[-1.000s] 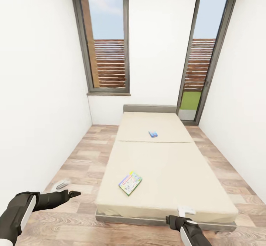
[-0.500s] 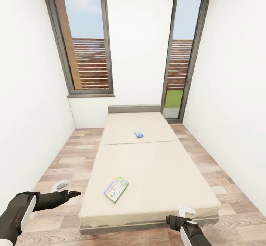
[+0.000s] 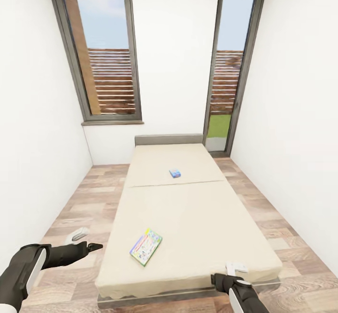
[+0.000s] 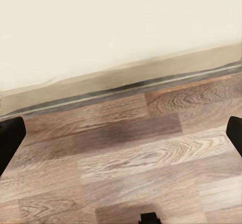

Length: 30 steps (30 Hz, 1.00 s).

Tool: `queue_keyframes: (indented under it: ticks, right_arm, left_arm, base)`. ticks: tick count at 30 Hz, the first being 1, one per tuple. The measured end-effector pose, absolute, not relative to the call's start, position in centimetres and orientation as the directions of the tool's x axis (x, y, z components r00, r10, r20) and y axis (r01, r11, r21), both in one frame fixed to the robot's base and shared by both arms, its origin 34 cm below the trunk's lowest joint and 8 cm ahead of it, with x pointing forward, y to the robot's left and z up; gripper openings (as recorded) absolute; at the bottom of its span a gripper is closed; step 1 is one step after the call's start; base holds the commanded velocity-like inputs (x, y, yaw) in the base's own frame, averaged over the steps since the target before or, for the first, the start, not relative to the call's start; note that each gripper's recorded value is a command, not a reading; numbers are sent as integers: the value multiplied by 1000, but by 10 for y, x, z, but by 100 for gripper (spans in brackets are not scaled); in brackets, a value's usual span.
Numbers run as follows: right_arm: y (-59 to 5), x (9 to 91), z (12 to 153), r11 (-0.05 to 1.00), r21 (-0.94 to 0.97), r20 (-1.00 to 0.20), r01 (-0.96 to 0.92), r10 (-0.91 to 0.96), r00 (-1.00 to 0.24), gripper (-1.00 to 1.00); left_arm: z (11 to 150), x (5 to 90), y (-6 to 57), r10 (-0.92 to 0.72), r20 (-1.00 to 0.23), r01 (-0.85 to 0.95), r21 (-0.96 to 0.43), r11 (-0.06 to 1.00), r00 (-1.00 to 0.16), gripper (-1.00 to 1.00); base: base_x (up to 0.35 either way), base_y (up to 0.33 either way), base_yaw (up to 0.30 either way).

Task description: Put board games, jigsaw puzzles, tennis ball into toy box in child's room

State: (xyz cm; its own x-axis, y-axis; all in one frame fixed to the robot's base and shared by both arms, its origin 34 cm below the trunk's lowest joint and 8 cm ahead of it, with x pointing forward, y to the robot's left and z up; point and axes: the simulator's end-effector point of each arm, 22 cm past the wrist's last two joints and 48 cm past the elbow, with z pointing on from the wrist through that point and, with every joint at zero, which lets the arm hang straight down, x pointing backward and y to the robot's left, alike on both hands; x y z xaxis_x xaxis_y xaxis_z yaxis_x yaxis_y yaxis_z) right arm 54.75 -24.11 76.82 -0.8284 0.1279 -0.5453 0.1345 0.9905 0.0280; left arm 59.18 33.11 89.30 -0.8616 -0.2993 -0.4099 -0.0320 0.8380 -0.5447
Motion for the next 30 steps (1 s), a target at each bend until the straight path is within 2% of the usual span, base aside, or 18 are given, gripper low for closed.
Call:
queue_keyframes:
  ticks: [10,16,30]
  right_arm:
    - [-199,597,848,995,78,-610,63,98,-786,100]
    - [-194,626,924,994,98,-690,42,98,-717,100]
    - [-178,644,997,994,106,-781,-7,79,-620,100]
  left_arm:
    - [901,595,327,-297,-423,-11,-560,829,-856,100]
    - [946,611,308,-278,-485,93,-609,787,-829,100]
    - [958,624,297,-255,-535,114,-562,819,-806,100]
  base:
    - [34,5,0]
    - [1,0,0]
    - [0,0,0]
